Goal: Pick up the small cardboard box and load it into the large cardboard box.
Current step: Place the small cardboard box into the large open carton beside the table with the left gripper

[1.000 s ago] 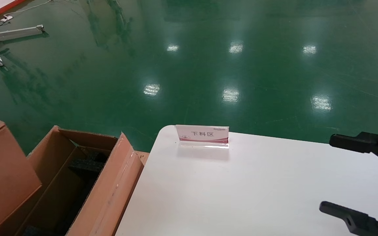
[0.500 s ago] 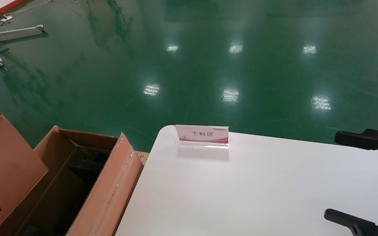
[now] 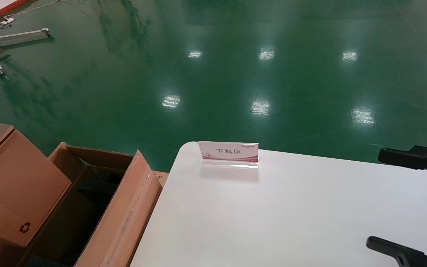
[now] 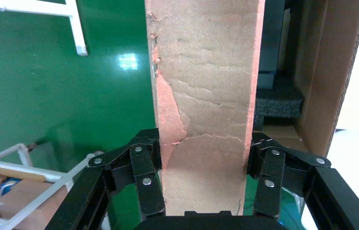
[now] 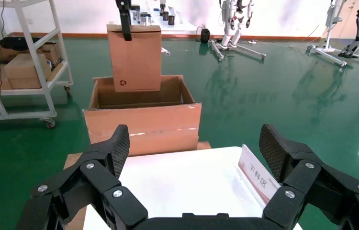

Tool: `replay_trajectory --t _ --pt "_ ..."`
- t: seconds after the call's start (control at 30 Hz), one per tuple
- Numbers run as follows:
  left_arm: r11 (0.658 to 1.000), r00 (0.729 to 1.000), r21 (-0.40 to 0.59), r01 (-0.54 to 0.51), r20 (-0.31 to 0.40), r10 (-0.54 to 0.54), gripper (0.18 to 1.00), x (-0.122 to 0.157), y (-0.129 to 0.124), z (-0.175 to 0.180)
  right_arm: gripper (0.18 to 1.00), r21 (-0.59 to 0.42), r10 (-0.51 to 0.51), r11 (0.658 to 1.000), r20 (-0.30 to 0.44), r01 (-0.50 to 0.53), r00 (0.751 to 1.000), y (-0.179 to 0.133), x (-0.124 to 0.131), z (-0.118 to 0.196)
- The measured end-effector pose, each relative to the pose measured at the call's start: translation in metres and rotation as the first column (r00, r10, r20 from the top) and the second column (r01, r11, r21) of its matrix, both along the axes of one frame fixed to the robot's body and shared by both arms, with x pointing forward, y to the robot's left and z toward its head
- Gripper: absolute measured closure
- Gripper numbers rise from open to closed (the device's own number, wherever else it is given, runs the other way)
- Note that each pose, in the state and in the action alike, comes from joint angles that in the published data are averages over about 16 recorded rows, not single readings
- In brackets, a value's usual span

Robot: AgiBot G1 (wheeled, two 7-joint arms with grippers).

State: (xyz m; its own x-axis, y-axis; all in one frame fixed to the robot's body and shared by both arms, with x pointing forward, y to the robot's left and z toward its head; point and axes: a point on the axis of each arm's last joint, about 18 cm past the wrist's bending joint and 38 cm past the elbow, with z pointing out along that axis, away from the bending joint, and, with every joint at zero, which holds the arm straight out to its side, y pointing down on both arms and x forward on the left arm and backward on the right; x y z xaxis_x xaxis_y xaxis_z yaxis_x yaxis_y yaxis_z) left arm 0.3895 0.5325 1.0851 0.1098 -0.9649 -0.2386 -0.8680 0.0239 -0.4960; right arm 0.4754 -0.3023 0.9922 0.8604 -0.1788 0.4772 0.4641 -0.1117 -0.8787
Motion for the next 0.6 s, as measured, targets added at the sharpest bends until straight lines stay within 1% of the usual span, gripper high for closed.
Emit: replay_trajectory --t 0.27,0.6 --pt "0.999 1.000 -0.036 -0.005 0.020 0.006 0.844 0.010 0.007 -0.021 0.184 0.000 0.000 1.000 0.000 0.000 1.000 0.000 0.000 0.000" --pt "0.998 1.000 -0.068 -0.001 0.016 0.002 0.845 0.022 0.010 -0.044 0.183 0.000 0.000 1.000 0.000 0.000 1.000 0.000 0.000 0.000"
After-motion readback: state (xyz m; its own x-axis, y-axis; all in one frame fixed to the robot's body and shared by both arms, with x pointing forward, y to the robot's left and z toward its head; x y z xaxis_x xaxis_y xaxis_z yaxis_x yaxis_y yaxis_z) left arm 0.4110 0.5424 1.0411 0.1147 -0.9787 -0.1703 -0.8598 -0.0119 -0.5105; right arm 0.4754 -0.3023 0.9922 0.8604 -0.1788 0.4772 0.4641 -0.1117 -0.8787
